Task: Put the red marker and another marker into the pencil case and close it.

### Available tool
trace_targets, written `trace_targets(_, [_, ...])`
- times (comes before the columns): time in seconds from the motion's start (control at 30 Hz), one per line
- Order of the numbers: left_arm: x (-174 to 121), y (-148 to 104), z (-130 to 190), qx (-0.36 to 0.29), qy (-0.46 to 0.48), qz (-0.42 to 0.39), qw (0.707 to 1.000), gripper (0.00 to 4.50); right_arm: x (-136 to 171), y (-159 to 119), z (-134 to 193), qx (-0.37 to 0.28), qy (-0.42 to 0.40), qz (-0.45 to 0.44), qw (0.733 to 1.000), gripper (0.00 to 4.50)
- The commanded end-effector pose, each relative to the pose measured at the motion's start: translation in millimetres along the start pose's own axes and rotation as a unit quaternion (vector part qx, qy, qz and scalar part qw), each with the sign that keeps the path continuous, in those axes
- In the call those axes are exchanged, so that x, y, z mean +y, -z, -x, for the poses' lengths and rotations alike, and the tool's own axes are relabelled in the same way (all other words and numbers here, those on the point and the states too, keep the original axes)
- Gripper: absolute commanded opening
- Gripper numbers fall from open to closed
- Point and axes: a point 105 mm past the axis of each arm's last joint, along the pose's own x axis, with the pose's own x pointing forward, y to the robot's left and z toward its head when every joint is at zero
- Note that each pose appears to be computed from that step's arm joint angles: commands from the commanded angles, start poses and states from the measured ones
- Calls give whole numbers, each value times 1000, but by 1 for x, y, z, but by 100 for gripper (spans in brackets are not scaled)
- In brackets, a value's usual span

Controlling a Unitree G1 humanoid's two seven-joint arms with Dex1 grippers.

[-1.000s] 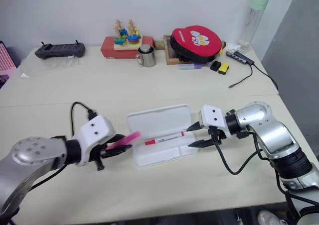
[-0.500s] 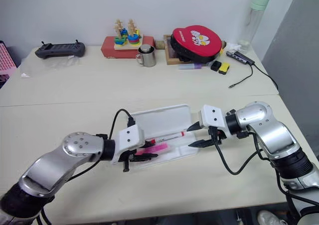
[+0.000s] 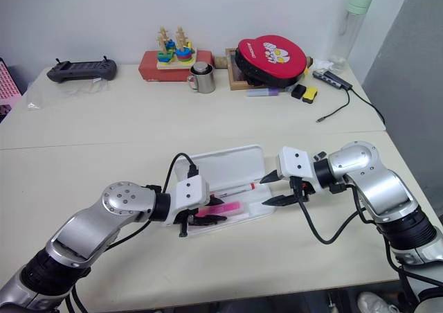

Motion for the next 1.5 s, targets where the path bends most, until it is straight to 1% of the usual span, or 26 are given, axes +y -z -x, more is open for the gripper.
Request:
trace_targets(0.03, [5,-11,0,-11,-12,-18,1000,269,-1,-10,7,-6,13,19,1000,248])
trace_targets(0.1, [7,-13,3,-15,-14,-14,1000,303,-1,-10,7,-6,14,18,1000,248])
trace_targets(0.13, [7,-14,4,-16,-13,-14,1000,335,-1,-10,7,-6,14,18,1000,248])
trace_targets(0.17, [7,-14,5,-16,-12,-14,1000,343,-1,-10,7,-6,14,18,1000,248])
trace_targets(0.2, [9,-16,7,-20,-17,-11,1000,377,-2,-10,7,-6,15,18,1000,248])
trace_targets(0.3, [17,-23,23,-33,-36,-3,999,439,-2,-10,7,-6,18,18,1000,248])
trace_targets(0.33, [20,-25,30,-36,-43,0,998,447,-3,-10,7,-6,19,17,1000,248])
trace_targets(0.47, [25,-31,54,-48,-68,16,996,447,-5,-10,9,-4,26,18,999,248])
trace_targets(0.57, [22,-39,74,-63,-75,33,995,447,-9,-9,10,-2,35,17,999,248])
trace_targets(0.7, [16,-43,86,-67,-77,40,994,447,-12,-8,11,1,42,17,999,248])
trace_targets(0.87, [6,-50,118,-73,-96,60,991,447,-32,1,16,21,97,12,995,248])
trace_targets(1.1, [2,-43,131,-64,-124,87,986,447,-47,12,20,36,140,8,989,248])
trace_targets(1.2, [4,-38,137,-59,-160,100,980,447,-63,25,27,55,190,-4,980,248])
trace_targets(1.27, [5,-36,136,-62,-176,104,977,447,-77,37,35,74,236,-15,969,248])
trace_targets(1.37, [6,-37,134,-73,-185,109,974,447,-80,46,37,85,249,-21,965,248])
trace_targets(1.47, [8,-35,136,-76,-201,115,970,450,-79,43,36,70,250,-28,965,296])
trace_targets(1.5, [9,-35,136,-77,-205,117,969,450,-78,42,36,68,249,-28,966,319])
